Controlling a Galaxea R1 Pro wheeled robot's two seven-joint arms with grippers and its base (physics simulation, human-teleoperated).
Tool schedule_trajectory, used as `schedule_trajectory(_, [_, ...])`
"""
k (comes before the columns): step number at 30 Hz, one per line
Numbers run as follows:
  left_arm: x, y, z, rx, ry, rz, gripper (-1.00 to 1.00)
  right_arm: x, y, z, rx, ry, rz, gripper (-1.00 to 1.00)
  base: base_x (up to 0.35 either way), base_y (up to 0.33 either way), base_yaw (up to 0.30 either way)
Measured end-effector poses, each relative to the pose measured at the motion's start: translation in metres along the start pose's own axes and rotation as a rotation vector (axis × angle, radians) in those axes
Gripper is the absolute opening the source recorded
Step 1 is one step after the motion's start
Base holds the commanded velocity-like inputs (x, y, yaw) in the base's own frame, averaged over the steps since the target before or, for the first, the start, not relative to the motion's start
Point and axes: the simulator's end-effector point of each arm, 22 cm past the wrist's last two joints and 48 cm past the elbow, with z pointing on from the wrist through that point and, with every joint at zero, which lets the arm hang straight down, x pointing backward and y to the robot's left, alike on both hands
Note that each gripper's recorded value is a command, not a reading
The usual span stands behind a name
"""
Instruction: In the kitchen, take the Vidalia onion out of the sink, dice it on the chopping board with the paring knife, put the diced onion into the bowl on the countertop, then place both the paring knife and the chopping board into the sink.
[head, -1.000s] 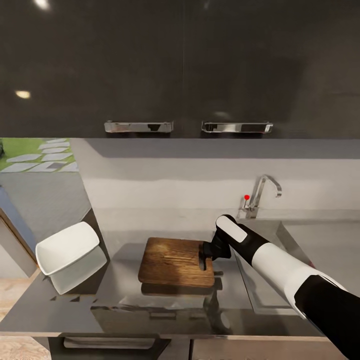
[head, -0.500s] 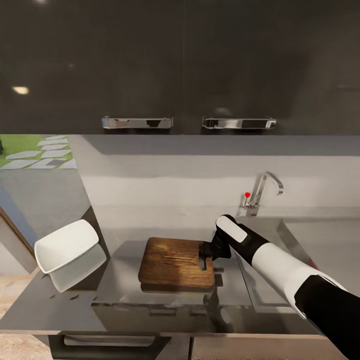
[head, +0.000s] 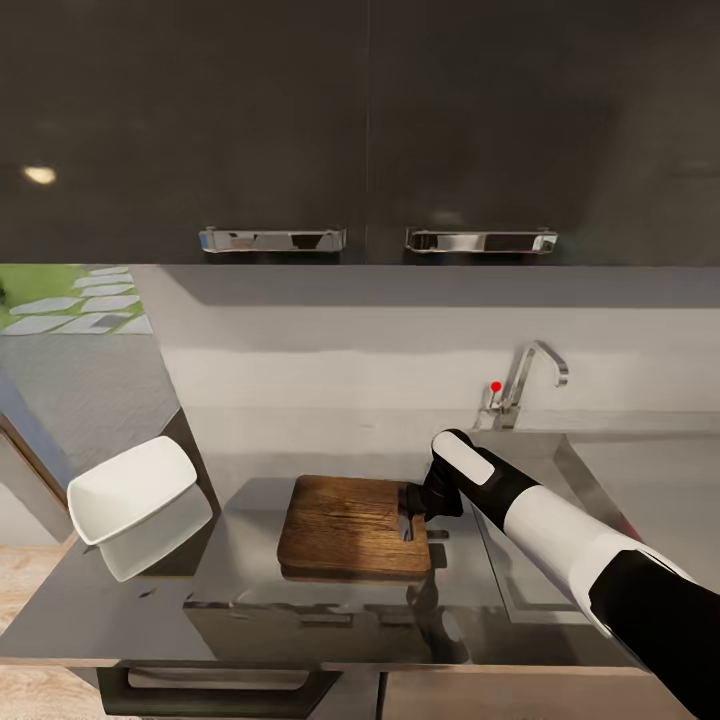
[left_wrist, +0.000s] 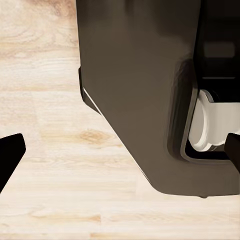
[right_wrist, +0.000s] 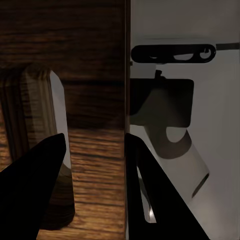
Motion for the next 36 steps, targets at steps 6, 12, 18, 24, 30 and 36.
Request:
schedule_trajectory(6, [0.0005,0.0002,0.0,0.0,0.001,0.0,1.0,0.0,-0.0001,0.0004,-0.001,0.001,0.001,-1.0,0.0,0.0,0.0])
schedule_trajectory(12, [0.0015,0.0002,0.0,0.0,0.003,0.0,1.0,0.0003,-0.0004,0.0017,0.0,0.003,0.001,-1.0,0.0,0.0,0.0])
schedule_trajectory(18, [0.0016,0.0001,0.0,0.0,0.004,0.0,1.0,0.0002,-0.0015,0.002,0.002,0.003,0.002,-1.0,0.0,0.0,0.0])
schedule_trajectory(24, [0.0016,0.0002,0.0,0.0,0.004,0.0,1.0,0.0001,-0.0017,0.002,0.002,0.002,0.003,-1.0,0.0,0.0,0.0])
schedule_trajectory(30, [0.0016,0.0002,0.0,0.0,0.004,0.0,1.0,0.0001,-0.0028,0.0025,0.007,0.003,0.003,-1.0,0.0,0.0,0.038])
schedule_trajectory(36, [0.0022,0.0002,0.0,0.0,0.006,0.0,1.0,0.0003,-0.0034,0.0035,0.009,0.004,0.002,-1.0,0.0,0.0,0.057])
